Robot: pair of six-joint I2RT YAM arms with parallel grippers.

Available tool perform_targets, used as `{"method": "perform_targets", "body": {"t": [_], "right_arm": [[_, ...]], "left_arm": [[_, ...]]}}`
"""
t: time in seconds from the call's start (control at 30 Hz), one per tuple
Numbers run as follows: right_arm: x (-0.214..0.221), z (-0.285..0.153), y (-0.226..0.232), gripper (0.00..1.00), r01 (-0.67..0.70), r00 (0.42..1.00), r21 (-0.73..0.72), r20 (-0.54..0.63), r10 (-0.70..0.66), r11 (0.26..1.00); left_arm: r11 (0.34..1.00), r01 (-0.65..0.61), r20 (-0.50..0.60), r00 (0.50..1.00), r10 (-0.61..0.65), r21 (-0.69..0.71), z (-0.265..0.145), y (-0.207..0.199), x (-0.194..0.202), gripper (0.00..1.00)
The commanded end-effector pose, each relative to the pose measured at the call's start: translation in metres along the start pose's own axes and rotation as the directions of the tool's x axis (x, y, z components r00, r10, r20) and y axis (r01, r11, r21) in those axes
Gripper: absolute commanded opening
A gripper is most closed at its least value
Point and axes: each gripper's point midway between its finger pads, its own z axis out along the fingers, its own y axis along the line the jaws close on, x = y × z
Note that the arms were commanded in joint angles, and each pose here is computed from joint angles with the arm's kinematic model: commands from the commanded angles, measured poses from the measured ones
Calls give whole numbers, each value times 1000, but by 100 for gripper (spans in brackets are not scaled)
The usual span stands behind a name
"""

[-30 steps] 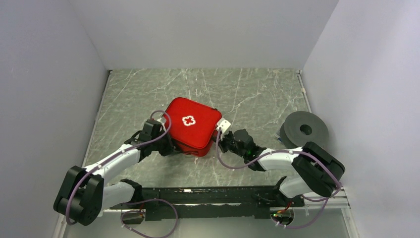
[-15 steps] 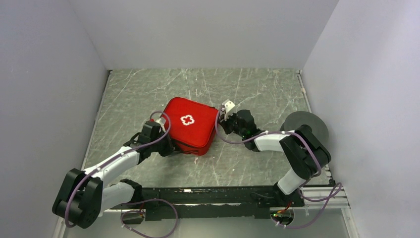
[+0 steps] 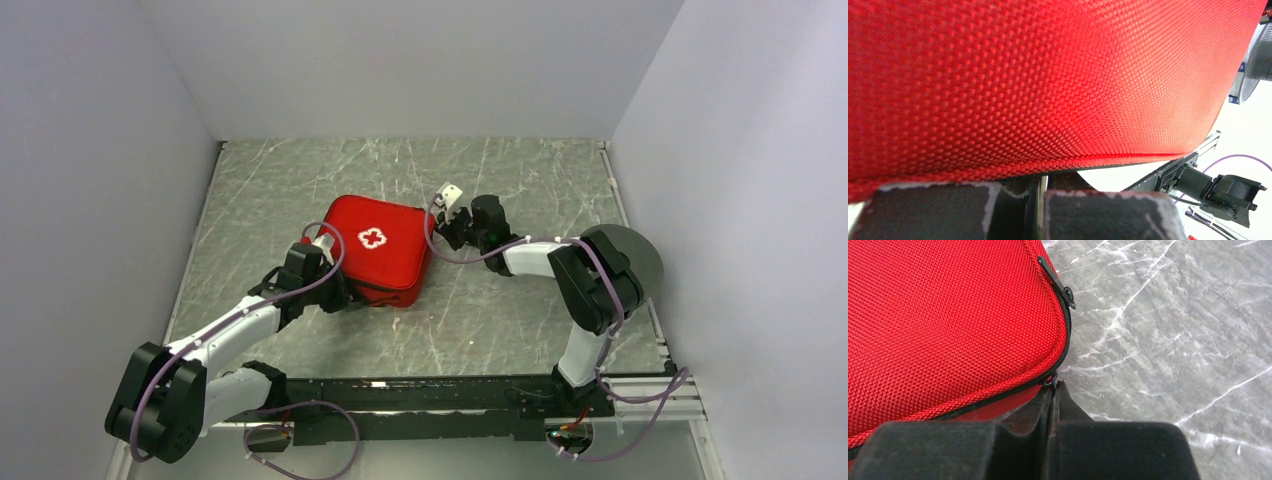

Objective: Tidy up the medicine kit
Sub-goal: Zip the medicine box at the center of the board.

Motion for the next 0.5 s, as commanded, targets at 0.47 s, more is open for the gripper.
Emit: {"method": "perform_targets", "body": {"t": [0.47], "right_arm": [[-50,8,-60,1,80,993,82,77,-86,993]], "left_arm": [[996,-66,-159,984,74,53,-10,0,36,0]]}}
